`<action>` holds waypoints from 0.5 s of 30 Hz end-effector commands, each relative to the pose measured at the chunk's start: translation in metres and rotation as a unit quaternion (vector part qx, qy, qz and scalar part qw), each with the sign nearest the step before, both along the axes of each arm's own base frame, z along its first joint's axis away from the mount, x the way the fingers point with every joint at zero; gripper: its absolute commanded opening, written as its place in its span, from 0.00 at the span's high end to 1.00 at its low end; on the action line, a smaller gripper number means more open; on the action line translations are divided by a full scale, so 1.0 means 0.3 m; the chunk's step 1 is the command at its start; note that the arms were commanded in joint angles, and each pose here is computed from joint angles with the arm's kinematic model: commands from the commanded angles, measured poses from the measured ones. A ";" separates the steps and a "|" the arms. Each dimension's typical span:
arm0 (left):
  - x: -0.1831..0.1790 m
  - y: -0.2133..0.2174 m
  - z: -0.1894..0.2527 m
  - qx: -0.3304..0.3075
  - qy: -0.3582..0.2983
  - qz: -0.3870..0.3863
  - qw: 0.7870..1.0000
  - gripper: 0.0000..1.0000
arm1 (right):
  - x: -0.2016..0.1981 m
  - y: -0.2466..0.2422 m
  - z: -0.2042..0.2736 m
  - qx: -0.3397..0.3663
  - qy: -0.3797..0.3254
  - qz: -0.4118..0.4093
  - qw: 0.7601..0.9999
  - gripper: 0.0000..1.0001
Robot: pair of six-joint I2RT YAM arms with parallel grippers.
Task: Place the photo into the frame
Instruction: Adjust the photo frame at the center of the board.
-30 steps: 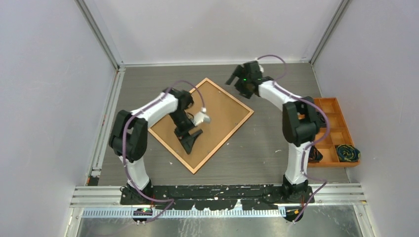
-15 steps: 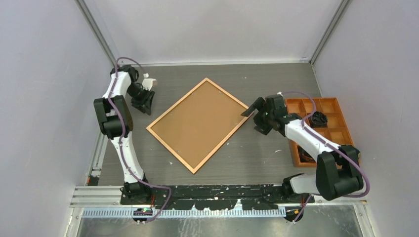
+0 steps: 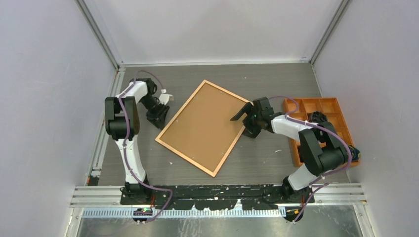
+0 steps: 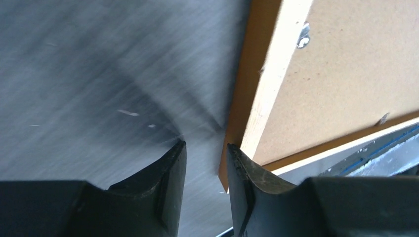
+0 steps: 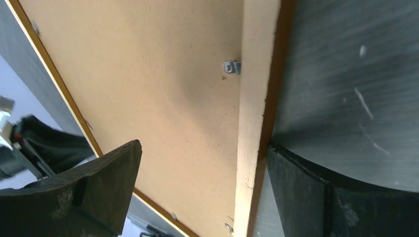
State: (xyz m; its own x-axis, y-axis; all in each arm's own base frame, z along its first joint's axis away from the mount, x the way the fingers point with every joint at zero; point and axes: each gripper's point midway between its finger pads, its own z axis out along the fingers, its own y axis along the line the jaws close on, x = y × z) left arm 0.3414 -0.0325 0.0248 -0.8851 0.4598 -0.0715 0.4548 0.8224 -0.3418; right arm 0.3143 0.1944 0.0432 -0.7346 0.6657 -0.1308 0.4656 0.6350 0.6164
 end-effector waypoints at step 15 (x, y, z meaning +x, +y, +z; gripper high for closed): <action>-0.303 -0.301 0.128 -0.162 0.042 -0.074 0.983 0.60 | 0.216 -0.156 0.344 -0.110 -0.156 -0.047 0.980 0.10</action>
State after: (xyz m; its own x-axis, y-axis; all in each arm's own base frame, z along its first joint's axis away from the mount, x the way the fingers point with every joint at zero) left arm 0.2393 -0.1192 0.0402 -0.7939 0.6033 -0.0760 0.5268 0.6199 -0.5816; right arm 0.3679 0.1332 0.0849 -0.6139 0.7036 -0.3579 0.4796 0.6925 0.5389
